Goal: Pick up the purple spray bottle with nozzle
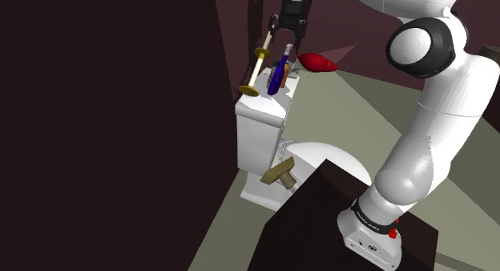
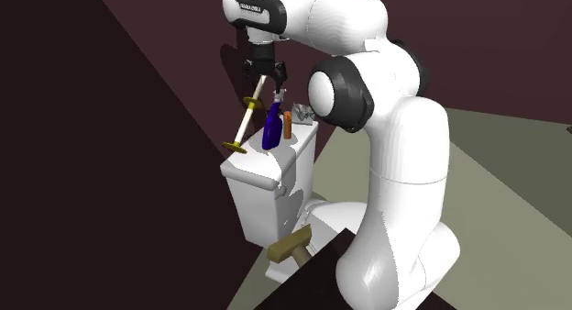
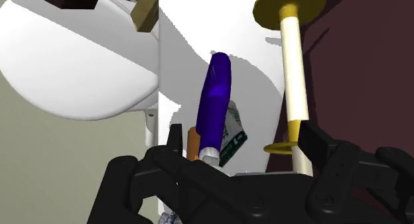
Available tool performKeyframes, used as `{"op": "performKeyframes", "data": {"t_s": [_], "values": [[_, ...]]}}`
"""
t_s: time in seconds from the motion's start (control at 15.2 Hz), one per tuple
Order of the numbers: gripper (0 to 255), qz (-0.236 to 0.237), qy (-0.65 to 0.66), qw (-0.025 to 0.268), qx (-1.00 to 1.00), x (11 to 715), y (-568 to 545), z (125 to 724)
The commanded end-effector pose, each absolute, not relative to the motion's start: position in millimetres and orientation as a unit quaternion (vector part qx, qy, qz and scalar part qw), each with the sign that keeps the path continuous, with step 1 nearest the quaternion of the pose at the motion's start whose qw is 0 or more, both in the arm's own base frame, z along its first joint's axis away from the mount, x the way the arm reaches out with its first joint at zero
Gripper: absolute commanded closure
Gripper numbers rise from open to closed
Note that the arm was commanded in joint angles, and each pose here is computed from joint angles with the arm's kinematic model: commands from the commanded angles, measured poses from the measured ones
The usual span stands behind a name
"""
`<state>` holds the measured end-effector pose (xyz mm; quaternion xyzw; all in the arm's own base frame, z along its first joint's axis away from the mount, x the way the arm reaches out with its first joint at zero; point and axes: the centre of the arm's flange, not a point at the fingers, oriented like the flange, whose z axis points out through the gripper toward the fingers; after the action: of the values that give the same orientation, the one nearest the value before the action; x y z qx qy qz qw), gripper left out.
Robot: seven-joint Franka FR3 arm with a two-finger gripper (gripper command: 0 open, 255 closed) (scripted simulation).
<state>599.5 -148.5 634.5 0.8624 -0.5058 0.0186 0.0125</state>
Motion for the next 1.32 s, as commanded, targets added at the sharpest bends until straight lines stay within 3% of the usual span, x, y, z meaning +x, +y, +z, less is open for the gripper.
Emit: {"op": "performKeyframes", "data": {"t_s": [0.0,0.53,0.59,1.25], "values": [[0,0.017,-0.525,0.012,0.851,605.9,-156.2,629.0],[0,0.017,-0.525,0.012,0.851,605.9,-156.2,594.2],[255,0.017,-0.525,0.012,0.851,605.8,-156.1,594.5],[255,0.017,-0.525,0.012,0.851,605.9,-156.2,599.5]]}}
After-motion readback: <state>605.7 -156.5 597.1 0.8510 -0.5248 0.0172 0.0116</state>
